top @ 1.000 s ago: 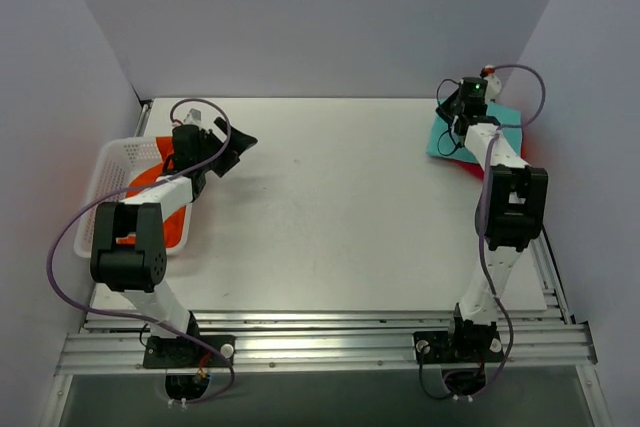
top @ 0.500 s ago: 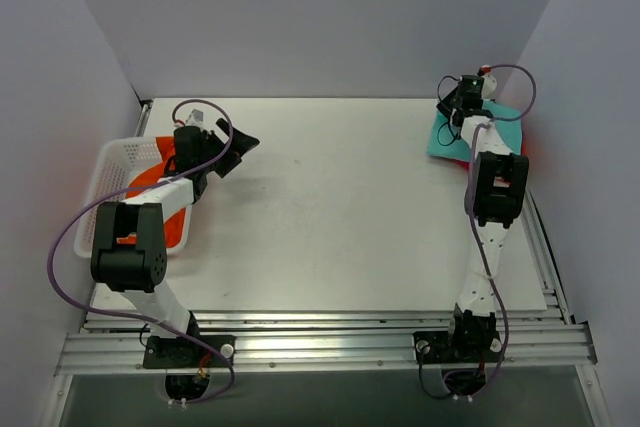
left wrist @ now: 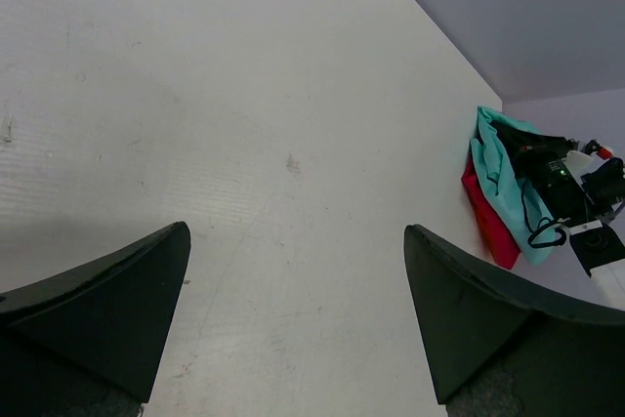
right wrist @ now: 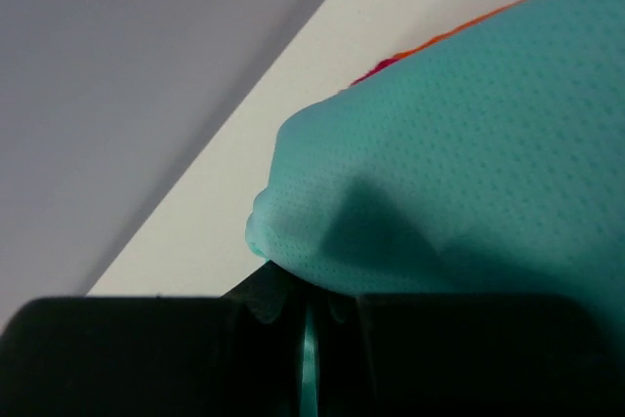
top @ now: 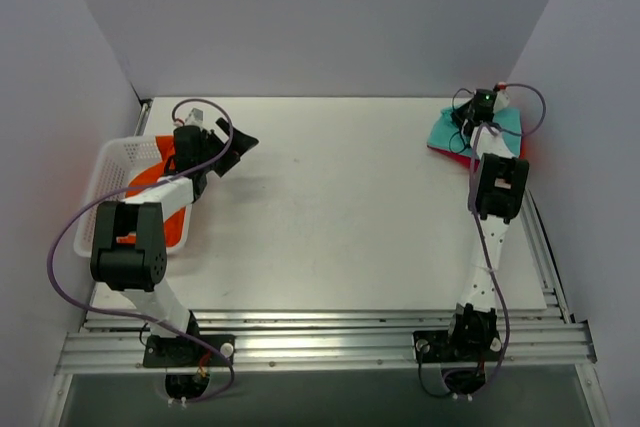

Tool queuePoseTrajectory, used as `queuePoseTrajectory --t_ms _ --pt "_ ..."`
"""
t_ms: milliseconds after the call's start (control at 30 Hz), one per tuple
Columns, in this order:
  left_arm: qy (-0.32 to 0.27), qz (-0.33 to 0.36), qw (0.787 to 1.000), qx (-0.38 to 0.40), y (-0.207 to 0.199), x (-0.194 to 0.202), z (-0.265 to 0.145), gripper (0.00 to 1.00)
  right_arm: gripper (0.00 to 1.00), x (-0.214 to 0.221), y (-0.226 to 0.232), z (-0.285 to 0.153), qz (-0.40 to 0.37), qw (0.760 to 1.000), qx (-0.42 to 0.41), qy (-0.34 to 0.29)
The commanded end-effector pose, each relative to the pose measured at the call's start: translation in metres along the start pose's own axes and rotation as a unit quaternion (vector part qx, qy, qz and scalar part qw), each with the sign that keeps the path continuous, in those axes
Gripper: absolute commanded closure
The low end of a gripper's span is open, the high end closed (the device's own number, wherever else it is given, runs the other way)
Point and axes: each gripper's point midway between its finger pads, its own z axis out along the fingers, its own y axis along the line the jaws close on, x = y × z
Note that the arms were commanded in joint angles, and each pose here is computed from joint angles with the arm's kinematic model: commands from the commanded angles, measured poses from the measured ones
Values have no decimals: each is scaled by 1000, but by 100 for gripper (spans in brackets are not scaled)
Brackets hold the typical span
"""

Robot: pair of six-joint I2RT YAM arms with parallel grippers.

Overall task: Fold and stack the t-shirts
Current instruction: Neatly place the folded tshirt to the corner

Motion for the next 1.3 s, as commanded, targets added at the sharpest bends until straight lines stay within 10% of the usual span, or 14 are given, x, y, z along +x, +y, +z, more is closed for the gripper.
queuePoseTrajectory --t_ms 0,167,400,867,1100,1233,1267 --pt "-25 26 999 15 -14 -16 2 0 100 -24 23 7 18 998 -42 -44" --pt "-25 33 999 5 -11 -12 7 0 97 -37 48 8 25 992 -90 -84" --pt "-29 69 997 -7 -22 -5 11 0 0 -39 128 -39 -10 965 -227 -128" --pt "-123 150 981 22 -86 -37 -58 0 0 1 277 -291 -112 896 -391 -180" --pt "-155 149 974 -70 -61 -28 -94 0 1 118 252 -370 -227 922 -277 -143" --pt "-166 144 972 -79 -55 -2 -116 46 10 172 207 -413 -216 935 -255 -116" --pt "-166 148 973 -65 -66 8 -124 90 41 191 202 -422 -209 933 -277 -92"
